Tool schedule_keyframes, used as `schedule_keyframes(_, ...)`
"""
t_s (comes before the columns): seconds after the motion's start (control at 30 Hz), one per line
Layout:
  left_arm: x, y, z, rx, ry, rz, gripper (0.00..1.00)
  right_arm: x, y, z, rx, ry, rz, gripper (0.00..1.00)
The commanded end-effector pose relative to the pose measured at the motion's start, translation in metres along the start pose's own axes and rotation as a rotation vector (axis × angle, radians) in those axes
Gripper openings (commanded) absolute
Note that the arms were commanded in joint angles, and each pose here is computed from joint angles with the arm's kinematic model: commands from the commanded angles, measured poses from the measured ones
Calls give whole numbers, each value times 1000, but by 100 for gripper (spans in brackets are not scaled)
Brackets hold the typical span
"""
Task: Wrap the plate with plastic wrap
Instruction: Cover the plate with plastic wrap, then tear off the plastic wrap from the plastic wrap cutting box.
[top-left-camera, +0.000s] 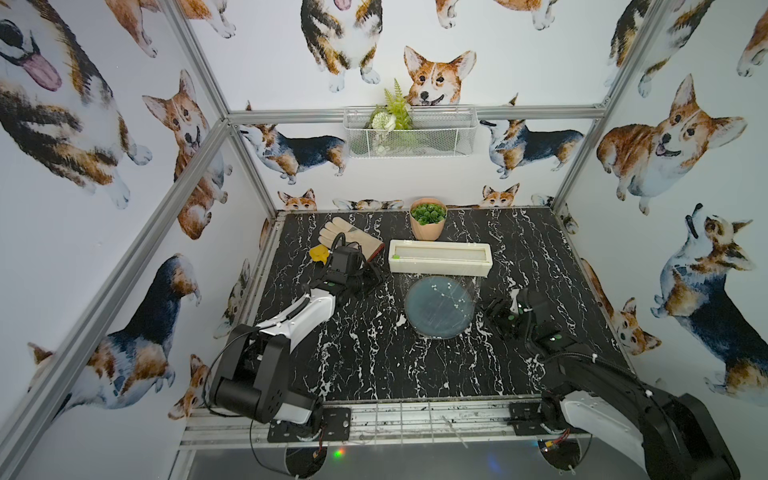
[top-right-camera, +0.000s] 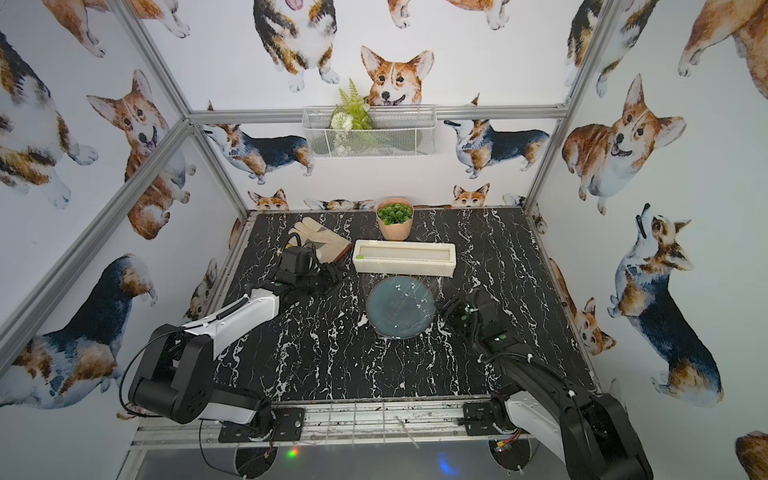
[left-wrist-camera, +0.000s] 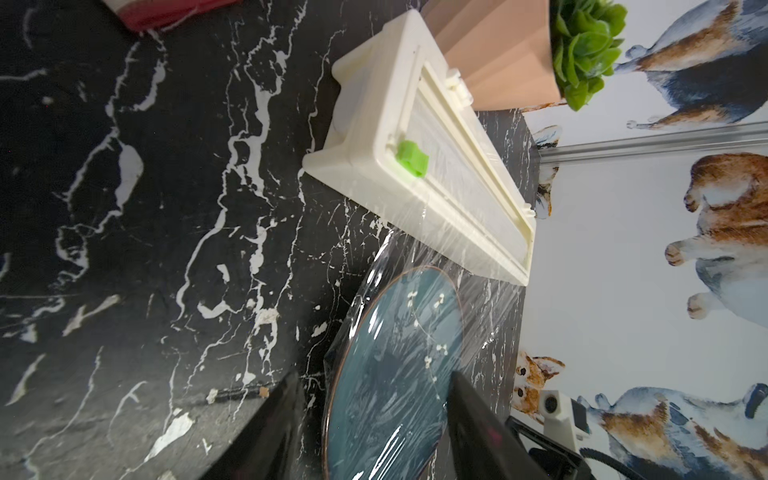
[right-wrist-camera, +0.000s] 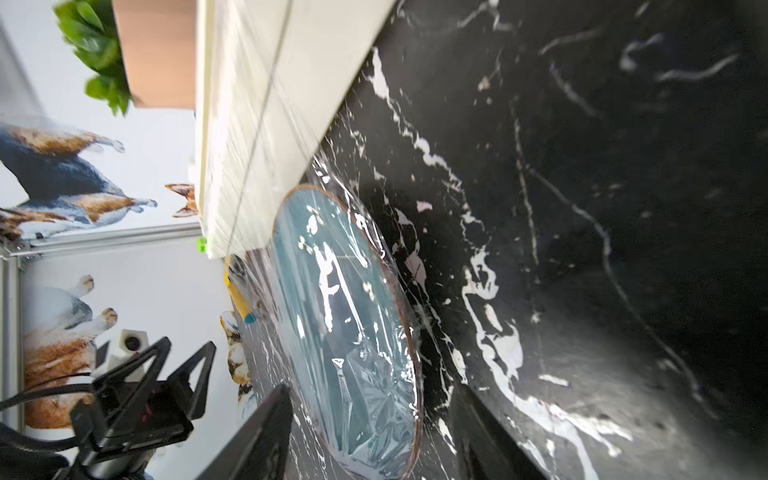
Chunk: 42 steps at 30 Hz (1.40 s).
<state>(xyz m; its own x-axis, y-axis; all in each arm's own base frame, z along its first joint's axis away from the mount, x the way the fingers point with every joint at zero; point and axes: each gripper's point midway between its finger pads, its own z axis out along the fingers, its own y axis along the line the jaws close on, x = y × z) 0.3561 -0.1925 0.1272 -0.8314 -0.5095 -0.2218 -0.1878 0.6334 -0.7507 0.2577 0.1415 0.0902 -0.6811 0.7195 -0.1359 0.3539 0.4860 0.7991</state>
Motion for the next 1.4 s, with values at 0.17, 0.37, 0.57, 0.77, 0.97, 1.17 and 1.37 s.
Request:
schedule_keyframes(0.17, -30, -29, 14, 86, 3, 5, 58, -57, 2, -4, -23, -17, 110, 69)
schedule_keyframes(0.37, -44, -43, 32, 140, 14, -17, 59, -87, 46, 41, -128, 89, 95, 69)
schedule_keyframes(0.57, -55, -47, 46, 145, 18, -24, 59, -125, 74, 72, -187, 50, 85, 68)
schedule_keyframes(0.77, -62, -46, 55, 147, 21, -37, 59, -156, 86, 93, -221, 1, 102, 65)
schedule_keyframes(0.97, -78, -42, 51, 149, -1, -44, 58, -168, 97, 90, -220, -15, 72, 64)
schedule_keyframes(1.17, -86, -24, 49, 13, -20, 56, 55, -150, 86, 54, 67, -74, -162, 64)
schedule_keyframes(1.37, -87, 2, 54, -152, 12, 167, 50, -105, 130, 46, 296, -102, -576, 65)
